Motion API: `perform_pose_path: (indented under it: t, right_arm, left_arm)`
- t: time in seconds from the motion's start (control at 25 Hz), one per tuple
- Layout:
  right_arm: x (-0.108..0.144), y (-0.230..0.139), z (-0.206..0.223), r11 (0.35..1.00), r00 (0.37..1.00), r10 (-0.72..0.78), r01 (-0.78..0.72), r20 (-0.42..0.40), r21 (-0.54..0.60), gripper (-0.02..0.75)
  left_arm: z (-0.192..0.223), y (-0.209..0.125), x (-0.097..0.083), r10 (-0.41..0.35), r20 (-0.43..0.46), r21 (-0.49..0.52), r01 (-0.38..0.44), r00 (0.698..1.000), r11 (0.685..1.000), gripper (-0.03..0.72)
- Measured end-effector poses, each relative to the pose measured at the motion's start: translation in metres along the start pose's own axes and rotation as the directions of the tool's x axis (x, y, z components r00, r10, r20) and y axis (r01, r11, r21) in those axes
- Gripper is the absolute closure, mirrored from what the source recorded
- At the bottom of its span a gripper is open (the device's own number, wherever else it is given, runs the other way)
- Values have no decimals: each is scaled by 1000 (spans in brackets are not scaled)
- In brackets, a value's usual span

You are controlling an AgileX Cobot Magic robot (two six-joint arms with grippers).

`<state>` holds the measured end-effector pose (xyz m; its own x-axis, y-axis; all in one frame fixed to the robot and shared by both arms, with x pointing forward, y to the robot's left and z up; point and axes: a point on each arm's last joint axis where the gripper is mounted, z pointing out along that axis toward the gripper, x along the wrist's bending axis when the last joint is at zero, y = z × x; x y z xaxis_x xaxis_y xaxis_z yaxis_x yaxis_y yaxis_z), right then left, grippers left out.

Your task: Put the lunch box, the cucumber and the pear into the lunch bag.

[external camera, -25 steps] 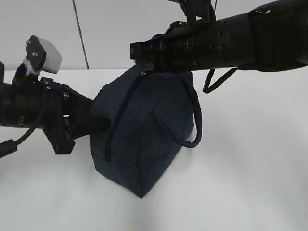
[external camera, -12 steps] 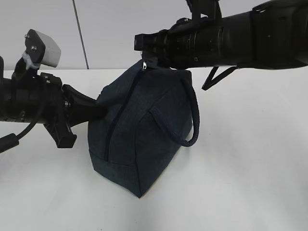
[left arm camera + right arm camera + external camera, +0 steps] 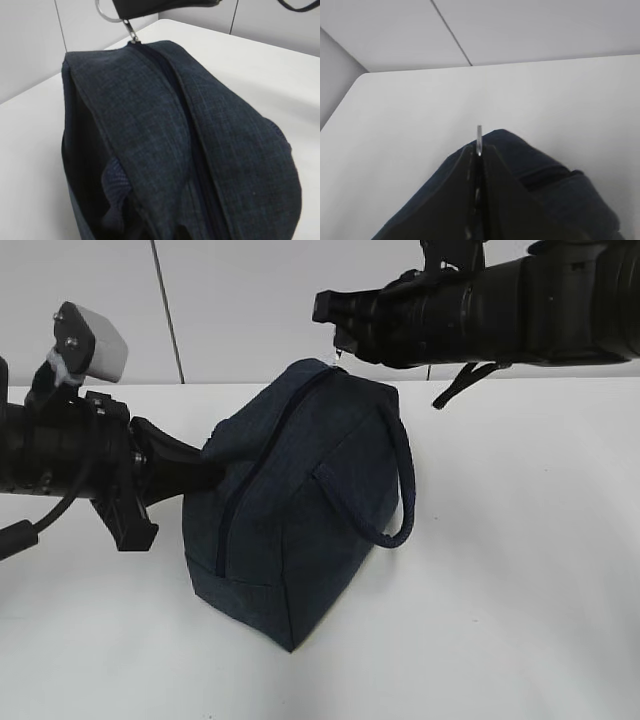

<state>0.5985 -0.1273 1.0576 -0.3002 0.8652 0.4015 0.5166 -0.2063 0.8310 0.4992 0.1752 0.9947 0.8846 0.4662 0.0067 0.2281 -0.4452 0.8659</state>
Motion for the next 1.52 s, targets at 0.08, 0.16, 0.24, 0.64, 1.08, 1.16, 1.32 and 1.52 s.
perform_pose_path:
  t: [0.08, 0.16, 0.24, 0.64, 1.08, 1.16, 1.32, 1.52]
  right_arm:
    - [-10, 2, 5, 1000, 1000, 12, -12, 24, -2, 738]
    - [-23, 4, 12, 1000, 999, 26, -26, 45, -3, 738]
    - [-35, 5, 19, 999, 998, 41, -41, 51, 2, 738]
    - [-68, -9, 63, 995, 993, 82, -87, 90, 51, 738]
    - [-96, -27, 81, 982, 980, 155, -167, 127, 92, 738]
    - [-97, -29, 82, 981, 979, 157, -170, 128, 96, 738]
    - [-97, -28, 82, 979, 981, 167, -176, 94, 102, 692]
    - [-102, -26, 80, 976, 982, 184, -187, 30, 114, 300]
  left_arm:
    - [0, 0, 0, 1, 1, 0, -1, 1000, 1000, 685]
    - [0, 0, 0, 1, 2, 0, -1, 1000, 1000, 685]
    - [0, 0, 0, 2, 2, 1, -2, 1000, 1000, 685]
    - [0, 0, 0, 5, 3, 3, -5, 1000, 1000, 685]
    - [0, -1, 0, 7, -3, 8, -7, 1000, 1000, 685]
    - [0, -1, 0, 7, -5, 9, -7, 1000, 1000, 685]
    - [0, -1, 2, 9, -20, 17, -8, 1000, 1000, 671]
    - [0, -3, 5, -19, -52, 32, 21, 998, 999, 461]
